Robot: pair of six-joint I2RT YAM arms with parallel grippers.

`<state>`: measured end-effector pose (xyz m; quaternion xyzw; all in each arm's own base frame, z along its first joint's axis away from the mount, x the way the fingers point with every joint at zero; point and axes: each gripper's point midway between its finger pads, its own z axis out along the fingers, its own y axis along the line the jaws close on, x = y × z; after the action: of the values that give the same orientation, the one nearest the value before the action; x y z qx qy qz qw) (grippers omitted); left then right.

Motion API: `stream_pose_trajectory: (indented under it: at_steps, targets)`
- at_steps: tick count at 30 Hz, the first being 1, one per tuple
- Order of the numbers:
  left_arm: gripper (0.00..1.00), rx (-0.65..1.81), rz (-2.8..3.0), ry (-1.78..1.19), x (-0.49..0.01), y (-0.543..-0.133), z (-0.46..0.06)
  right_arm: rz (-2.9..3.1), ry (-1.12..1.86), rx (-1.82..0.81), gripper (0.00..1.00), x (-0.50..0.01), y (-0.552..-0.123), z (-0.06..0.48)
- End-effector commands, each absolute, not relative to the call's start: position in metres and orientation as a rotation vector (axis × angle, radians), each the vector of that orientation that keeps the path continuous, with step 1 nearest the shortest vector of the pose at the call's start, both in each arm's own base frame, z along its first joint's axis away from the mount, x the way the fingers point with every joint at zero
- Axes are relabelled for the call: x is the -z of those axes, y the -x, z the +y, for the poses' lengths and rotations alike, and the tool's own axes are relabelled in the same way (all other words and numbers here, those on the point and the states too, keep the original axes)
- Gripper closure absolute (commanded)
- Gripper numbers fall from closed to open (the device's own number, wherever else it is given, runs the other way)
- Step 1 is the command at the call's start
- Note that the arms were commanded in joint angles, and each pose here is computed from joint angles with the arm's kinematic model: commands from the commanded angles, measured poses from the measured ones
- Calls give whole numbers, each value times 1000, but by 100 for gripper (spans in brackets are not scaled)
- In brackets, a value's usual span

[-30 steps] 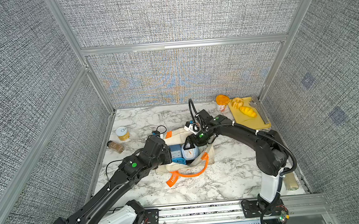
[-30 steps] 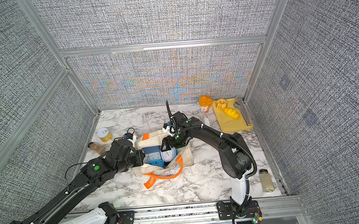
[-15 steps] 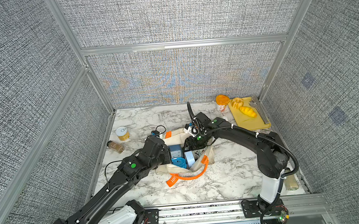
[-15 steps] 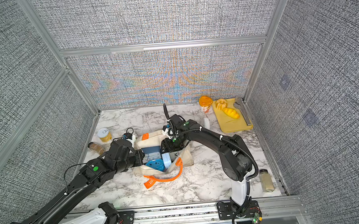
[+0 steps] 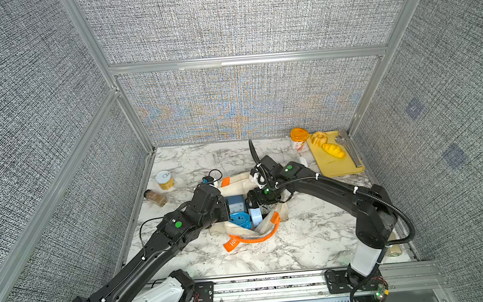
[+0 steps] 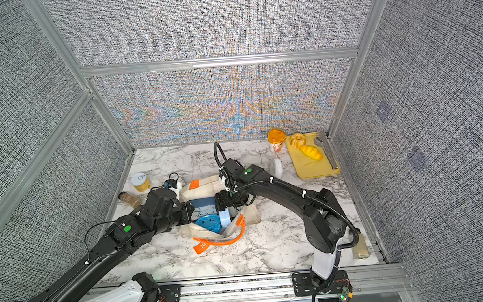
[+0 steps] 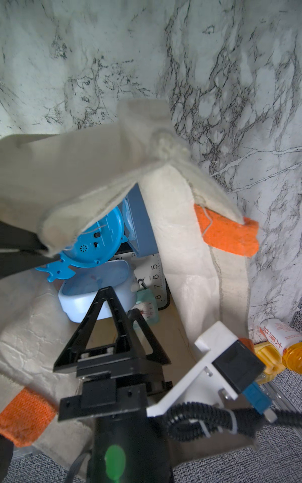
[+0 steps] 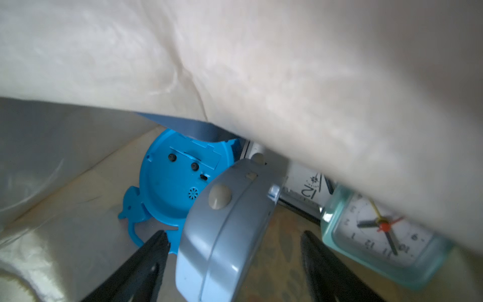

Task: Take the alarm clock out of the canvas bag
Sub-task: Pick up the alarm from the canvas bag.

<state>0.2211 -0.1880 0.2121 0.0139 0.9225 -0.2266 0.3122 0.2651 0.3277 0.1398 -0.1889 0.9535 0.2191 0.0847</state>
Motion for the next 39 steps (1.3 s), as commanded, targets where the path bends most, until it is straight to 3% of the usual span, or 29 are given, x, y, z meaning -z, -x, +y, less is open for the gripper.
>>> stream_pose_trajectory:
  at_steps: [1, 8, 18, 25, 29, 39]
  targets:
    - [100, 619, 2409, -58, -217, -224, -192, 2928, 506, -553, 17, -131, -251, 314]
    - [100, 626, 2397, -60, -221, -223, -192, 2941, 543, -533, 19, -126, -241, 328]
    - [100, 609, 2376, -60, -227, -219, -183, 3000, 534, -442, 38, -111, -239, 328]
    - [100, 604, 2369, -64, -228, -219, -181, 3017, 534, -396, 39, -110, -233, 325]
    - [100, 603, 2361, -67, -231, -220, -182, 2983, 523, -392, 49, -123, -237, 324]
    - [100, 578, 2338, -80, -237, -223, -179, 2851, 544, -546, 54, -189, -246, 334]
